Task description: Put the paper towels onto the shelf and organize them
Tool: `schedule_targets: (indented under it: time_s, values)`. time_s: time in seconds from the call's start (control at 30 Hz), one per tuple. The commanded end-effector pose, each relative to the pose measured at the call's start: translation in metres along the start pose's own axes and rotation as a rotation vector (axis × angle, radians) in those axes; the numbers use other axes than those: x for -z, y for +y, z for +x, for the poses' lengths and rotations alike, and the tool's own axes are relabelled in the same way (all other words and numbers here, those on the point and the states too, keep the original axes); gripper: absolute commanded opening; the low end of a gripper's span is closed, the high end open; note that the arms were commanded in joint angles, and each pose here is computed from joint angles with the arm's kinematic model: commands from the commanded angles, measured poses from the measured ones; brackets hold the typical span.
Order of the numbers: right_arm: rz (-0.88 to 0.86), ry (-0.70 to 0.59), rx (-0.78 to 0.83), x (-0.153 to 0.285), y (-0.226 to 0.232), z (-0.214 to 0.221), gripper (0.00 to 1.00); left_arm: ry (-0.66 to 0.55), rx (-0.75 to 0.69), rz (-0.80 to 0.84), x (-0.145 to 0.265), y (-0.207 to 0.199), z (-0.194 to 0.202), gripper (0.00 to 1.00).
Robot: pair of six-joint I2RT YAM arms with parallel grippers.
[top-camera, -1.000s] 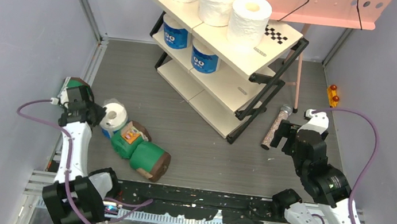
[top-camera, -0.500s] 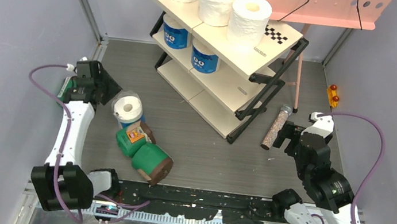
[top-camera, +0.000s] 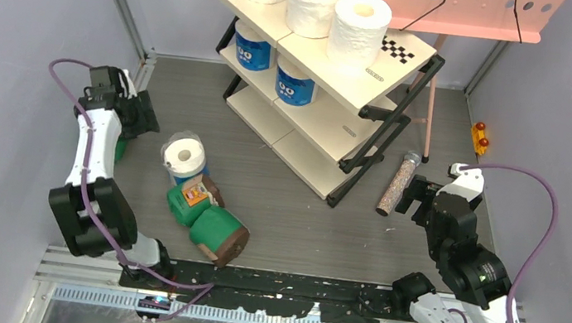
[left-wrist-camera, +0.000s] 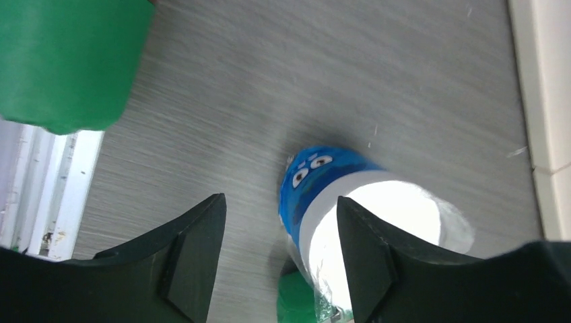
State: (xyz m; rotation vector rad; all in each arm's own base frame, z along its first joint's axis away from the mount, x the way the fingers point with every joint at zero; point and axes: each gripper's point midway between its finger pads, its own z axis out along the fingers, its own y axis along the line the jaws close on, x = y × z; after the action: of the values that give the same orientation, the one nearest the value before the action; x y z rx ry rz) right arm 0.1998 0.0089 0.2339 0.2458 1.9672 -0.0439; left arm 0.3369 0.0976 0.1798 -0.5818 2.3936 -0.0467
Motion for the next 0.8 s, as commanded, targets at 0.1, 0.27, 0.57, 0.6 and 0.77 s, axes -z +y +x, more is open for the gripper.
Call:
schedule_targets:
  time_s: [0.1,0.27,0.57,0.6,0.77]
  values:
    - [0.019,-0.039,-0.032,0.002,-0.003,-0.010,0.95,0.162,-0.107,0.168,-0.012,-0.021,0.029,0.68]
    - [0.020,-0.031,-0.025,0.001,-0.002,-0.008,0.95,0.215,-0.128,0.177,-0.020,-0.026,0.048,0.69]
    - [0.017,-0.026,-0.020,0.000,-0.002,-0.008,0.95,0.319,-0.154,0.193,-0.036,-0.037,0.075,0.69]
    - [0.016,-0.026,-0.020,0.000,-0.001,-0.008,0.95,0.325,-0.157,0.184,-0.037,-0.036,0.077,0.70]
    - [0.012,-0.023,-0.019,0.000,0.000,-0.007,0.95,0.350,-0.160,0.167,-0.042,-0.033,0.086,0.69]
